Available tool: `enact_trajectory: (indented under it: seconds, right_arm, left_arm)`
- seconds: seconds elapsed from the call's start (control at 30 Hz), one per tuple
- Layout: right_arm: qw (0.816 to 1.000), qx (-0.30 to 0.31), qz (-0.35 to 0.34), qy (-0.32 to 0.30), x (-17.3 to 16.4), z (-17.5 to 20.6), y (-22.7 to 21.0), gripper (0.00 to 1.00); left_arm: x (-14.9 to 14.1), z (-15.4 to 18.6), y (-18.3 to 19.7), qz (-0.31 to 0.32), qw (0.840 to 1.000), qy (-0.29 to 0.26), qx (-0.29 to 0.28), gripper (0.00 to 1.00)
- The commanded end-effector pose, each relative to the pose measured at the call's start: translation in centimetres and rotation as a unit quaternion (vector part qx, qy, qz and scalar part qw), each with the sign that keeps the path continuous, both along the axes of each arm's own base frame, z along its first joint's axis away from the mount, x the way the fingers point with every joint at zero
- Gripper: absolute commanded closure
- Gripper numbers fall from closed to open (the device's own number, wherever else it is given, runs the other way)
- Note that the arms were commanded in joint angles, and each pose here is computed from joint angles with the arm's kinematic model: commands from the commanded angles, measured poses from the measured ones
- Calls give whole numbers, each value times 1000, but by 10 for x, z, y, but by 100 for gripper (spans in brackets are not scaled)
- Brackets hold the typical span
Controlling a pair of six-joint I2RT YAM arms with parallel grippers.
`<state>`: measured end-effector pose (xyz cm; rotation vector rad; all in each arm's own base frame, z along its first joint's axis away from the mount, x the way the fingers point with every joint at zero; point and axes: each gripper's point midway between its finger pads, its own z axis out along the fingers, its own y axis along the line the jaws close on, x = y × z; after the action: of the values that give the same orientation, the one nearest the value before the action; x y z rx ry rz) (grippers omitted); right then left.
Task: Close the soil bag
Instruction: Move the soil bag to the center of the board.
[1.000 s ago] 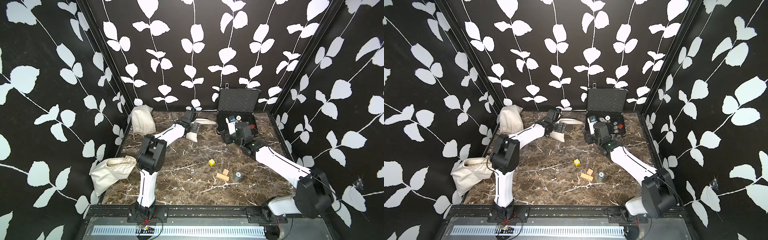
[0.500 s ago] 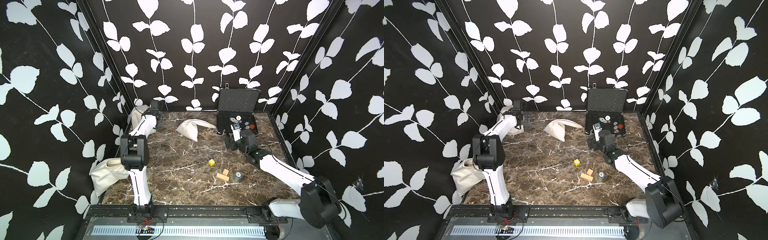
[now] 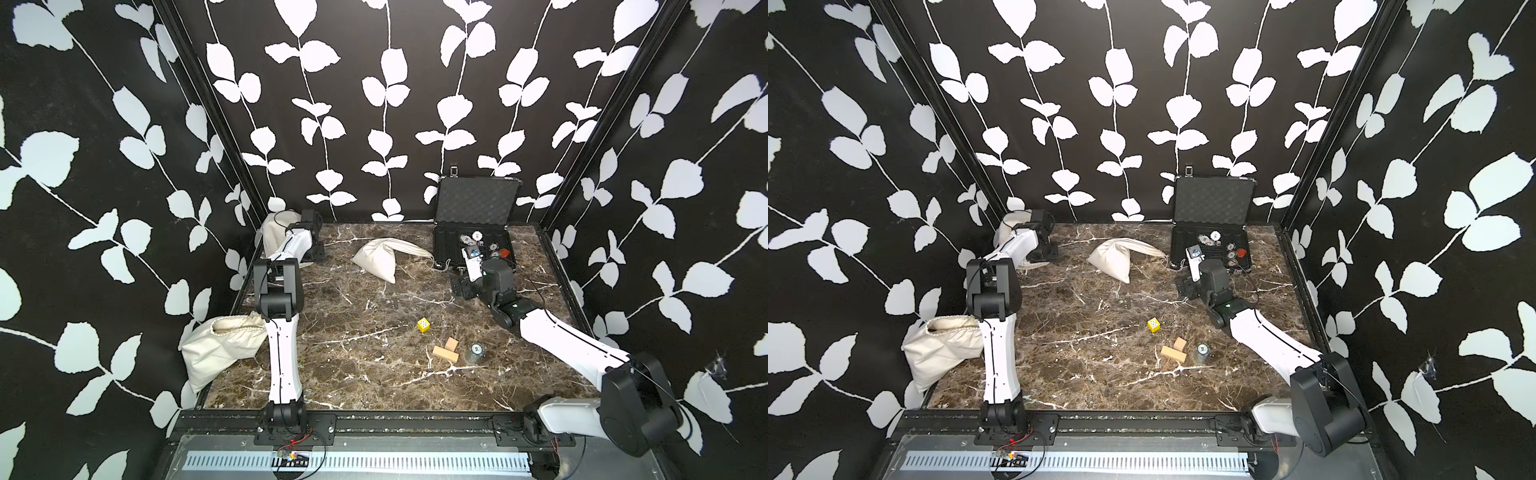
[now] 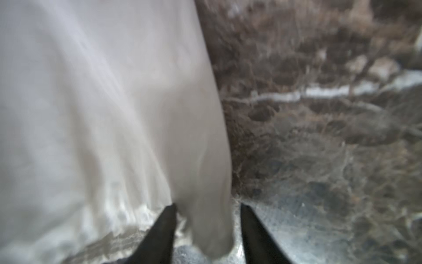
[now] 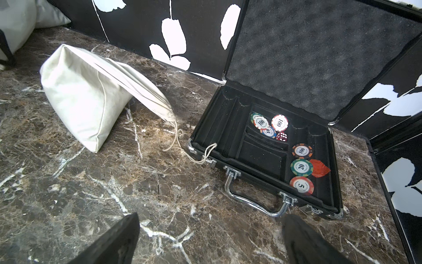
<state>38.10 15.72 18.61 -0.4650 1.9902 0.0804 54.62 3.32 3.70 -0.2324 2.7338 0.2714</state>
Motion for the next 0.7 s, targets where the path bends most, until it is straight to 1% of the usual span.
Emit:
enact_trajectory:
  seconds: [0.0, 0.07, 0.1, 0.2, 0.27, 0.33, 0.43, 0.53, 0.67]
  right_arm:
    - [1000, 4, 1, -18, 0, 10, -3, 0]
    - [1000, 6, 2, -20, -2, 12, -3, 0]
    - [1000, 9, 4, -21, -3, 12, -3, 0]
    - [1000, 19, 10, -22, -6, 18, -1, 0]
    - [999, 26, 22, -18, -10, 19, 3, 0]
    - [998, 34, 40, -16, -15, 23, 9, 0]
    - [997, 47, 66, -9, -22, 24, 18, 0]
    - [993, 65, 97, -6, -29, 24, 30, 0]
    - [981, 89, 170, -5, -46, 22, 64, 0]
  left_arm:
    - [-17, 6, -9, -1, 999, 13, -44, 85]
    - [-22, 20, -15, 0, 998, -4, -62, 99]
    - [-25, 24, -19, 0, 997, -11, -75, 100]
    - [-38, 54, -35, -4, 992, -50, -117, 100]
    - [-51, 79, -53, -18, 987, -80, -139, 100]
    - [-68, 94, -74, -39, 982, -99, -154, 100]
    - [-96, 119, -113, -85, 975, -117, -169, 100]
    - [-123, 133, -153, -131, 964, -128, -193, 100]
    - [-150, 148, -215, -199, 942, -131, -237, 100]
